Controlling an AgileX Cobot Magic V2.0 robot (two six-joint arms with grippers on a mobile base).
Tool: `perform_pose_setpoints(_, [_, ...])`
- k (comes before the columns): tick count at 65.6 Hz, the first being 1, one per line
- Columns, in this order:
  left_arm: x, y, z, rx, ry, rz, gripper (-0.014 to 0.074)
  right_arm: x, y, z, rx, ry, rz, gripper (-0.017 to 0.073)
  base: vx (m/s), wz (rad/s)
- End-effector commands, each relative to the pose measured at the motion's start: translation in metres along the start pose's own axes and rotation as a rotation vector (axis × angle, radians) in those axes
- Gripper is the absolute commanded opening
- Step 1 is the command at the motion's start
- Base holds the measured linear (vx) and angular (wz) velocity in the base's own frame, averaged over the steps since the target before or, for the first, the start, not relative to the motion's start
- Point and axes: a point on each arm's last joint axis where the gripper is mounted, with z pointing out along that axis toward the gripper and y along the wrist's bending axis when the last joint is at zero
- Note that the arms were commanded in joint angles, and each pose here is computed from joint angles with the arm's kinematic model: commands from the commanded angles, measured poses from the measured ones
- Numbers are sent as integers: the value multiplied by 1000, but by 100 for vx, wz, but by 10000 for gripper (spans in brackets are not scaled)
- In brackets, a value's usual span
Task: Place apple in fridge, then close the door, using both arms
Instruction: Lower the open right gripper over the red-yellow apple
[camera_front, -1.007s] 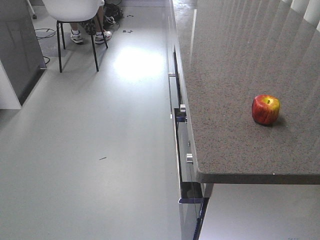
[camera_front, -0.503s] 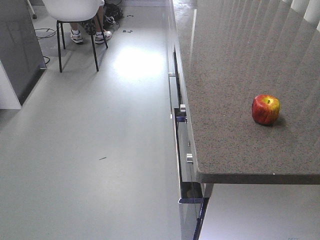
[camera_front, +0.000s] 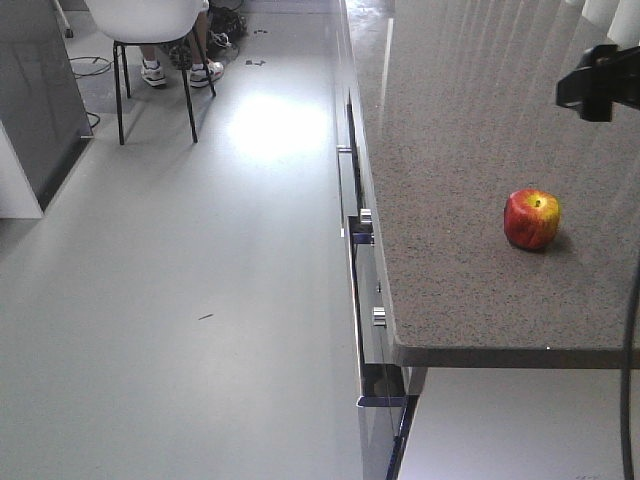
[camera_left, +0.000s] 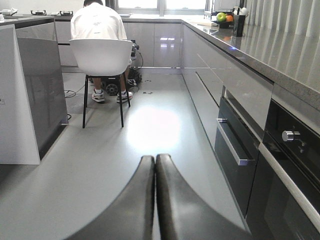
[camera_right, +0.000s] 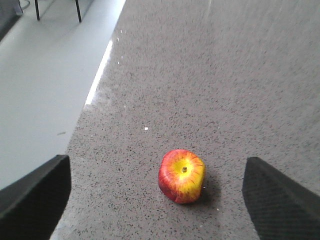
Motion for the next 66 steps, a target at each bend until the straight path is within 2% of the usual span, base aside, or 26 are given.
perform_pose_setpoints(1, [-14, -1, -3, 6, -112, -11, -6, -22, -1, 6, -1, -57, 19, 650, 0, 0])
perform_pose_setpoints(15, [-14, -1, -3, 6, -112, -11, -6, -17, -6, 59, -11, 69, 61, 646, 0, 0])
perform_pose_setpoints(31, [-14, -1, -3, 6, -112, -11, -6, -2, -11, 96, 14, 155, 127, 637, 0, 0])
perform_pose_setpoints(45, [-14, -1, -3, 6, -112, -11, -6, 10, -17, 119, 63, 208, 143, 631, 0, 0])
perform_pose_setpoints(66, [-14, -1, -3, 6, -112, -11, -6, 23, -19, 145, 66, 252, 148, 618, 0, 0])
